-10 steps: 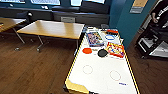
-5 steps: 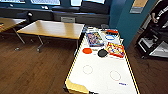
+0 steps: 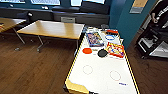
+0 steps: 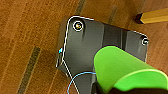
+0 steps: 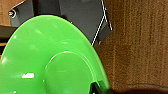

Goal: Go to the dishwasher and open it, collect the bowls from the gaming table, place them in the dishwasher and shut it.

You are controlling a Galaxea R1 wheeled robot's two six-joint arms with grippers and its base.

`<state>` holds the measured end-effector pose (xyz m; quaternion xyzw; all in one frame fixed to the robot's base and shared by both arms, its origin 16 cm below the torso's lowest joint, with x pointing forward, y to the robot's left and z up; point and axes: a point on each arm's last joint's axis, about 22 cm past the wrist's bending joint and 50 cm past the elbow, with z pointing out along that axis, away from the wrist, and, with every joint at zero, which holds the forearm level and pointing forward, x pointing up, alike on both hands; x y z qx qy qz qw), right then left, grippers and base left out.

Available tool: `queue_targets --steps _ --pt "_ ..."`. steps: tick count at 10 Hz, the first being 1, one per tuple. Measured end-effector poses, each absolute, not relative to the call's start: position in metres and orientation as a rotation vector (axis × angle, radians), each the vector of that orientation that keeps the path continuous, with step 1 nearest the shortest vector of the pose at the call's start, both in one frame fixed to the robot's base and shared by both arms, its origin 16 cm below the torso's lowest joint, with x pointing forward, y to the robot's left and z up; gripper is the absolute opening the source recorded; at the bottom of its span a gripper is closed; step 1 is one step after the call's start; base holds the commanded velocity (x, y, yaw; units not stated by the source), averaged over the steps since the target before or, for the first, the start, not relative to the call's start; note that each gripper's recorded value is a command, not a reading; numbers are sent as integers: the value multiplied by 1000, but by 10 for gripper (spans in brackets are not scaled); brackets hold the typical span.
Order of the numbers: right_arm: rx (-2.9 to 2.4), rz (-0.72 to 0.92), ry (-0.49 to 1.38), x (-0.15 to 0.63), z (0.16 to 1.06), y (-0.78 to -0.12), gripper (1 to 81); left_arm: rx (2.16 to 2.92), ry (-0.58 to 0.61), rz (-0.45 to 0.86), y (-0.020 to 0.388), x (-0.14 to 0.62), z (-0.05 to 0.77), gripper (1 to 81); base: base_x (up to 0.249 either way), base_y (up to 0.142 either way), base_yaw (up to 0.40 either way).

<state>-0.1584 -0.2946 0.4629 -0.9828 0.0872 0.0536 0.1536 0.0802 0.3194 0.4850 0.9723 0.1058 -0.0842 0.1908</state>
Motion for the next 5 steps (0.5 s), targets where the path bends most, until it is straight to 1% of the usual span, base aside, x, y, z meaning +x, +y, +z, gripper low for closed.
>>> queue_targets --steps 2,3,5 --pt "-2817 153 251 -159 461 -290 10 2690 310 -329 283 23 476 10 0 0 0" --pt "-2816 155 251 -159 461 -288 10 2685 316 -386 279 -7 478 10 0 0 0" --pt "-2828 176 244 -165 460 -291 10 2713 277 -468 288 -42 475 10 0 0 0"
